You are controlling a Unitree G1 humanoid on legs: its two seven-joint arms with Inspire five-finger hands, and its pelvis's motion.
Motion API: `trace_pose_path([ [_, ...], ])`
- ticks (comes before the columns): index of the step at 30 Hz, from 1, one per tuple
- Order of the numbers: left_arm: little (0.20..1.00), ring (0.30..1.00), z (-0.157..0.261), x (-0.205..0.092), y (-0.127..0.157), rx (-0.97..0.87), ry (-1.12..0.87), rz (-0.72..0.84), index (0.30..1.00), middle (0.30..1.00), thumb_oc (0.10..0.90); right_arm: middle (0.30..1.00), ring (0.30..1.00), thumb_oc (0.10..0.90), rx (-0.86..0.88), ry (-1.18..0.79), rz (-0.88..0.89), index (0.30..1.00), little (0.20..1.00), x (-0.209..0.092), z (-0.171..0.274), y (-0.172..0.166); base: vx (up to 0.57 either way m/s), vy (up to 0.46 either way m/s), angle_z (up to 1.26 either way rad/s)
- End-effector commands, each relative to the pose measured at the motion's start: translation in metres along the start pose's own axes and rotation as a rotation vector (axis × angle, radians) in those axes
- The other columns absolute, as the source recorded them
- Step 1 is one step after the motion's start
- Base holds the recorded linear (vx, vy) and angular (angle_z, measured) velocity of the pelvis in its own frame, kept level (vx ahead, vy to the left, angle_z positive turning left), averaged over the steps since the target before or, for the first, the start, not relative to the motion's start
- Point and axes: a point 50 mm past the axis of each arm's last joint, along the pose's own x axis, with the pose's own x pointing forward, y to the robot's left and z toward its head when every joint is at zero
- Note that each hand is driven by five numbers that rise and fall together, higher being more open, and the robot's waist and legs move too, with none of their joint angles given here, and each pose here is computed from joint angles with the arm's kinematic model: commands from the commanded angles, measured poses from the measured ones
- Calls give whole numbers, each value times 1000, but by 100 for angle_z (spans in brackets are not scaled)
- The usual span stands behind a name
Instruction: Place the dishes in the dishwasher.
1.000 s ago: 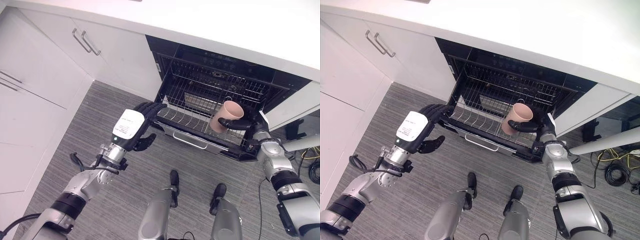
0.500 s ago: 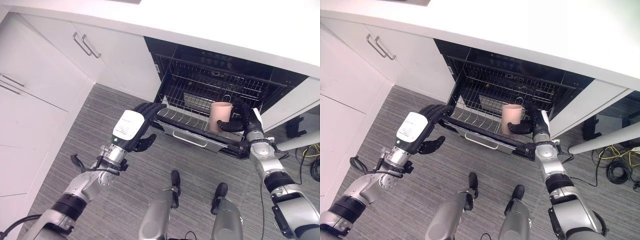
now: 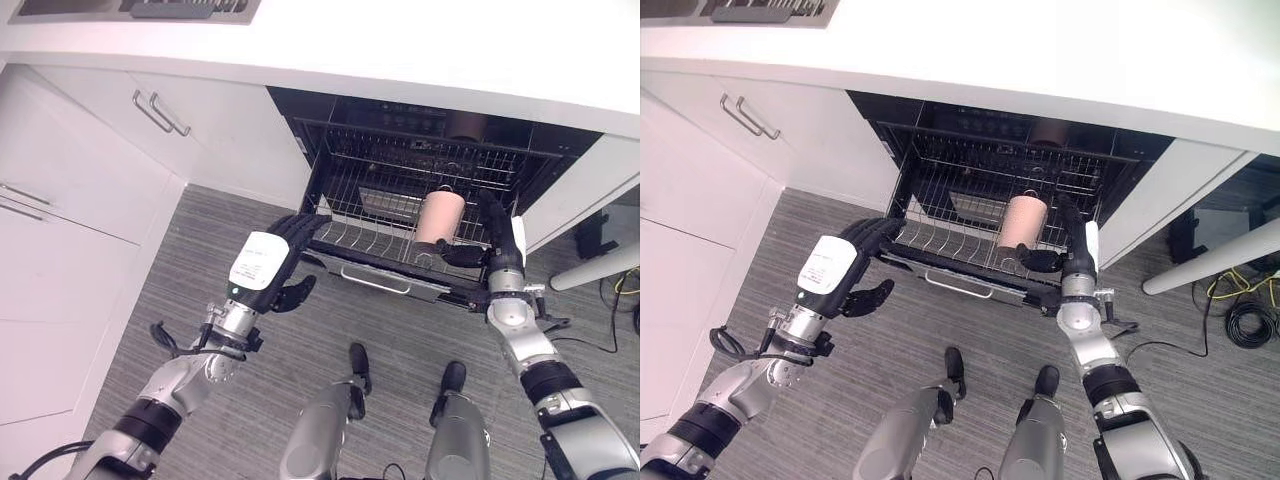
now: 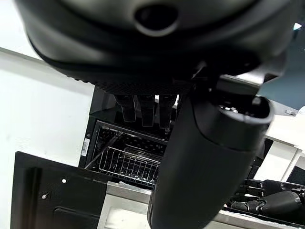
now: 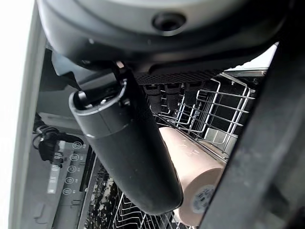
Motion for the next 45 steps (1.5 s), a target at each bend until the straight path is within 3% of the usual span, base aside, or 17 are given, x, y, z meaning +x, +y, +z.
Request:
trace_pose_path([
  [1,900,900,20,7,13,-65,-71,177,900,900,800,900,900,800,149,-311,-85,900,900,2,51,-11,0,0,0],
  [15,900,900,9,-37,-2,-86,104,185,900,900,800,900,900,800,435,-428,93,900,900,-67,54,7,12,-41,-6],
  [21,900,900,3,-47,10,-250,192,295,900,900,800,900,900,800,518,-492,303,900,900,-84,61,10,-18,-120,-6],
  [26,900,900,10,-37,38,-548,172,488,900,900,800,900,900,800,502,-551,291,900,900,-90,69,-6,-70,-187,-6],
  [31,900,900,19,-21,52,-701,118,530,900,900,800,900,900,800,486,-558,226,900,900,-91,72,-23,-46,-54,-18],
  [38,900,900,33,1,68,-853,-14,498,900,900,800,900,900,800,441,-583,164,900,900,-91,78,-44,-46,13,-35],
  [45,900,900,36,20,60,-895,-38,376,900,900,800,900,900,800,420,-553,154,900,900,-91,72,-50,-16,25,-29],
])
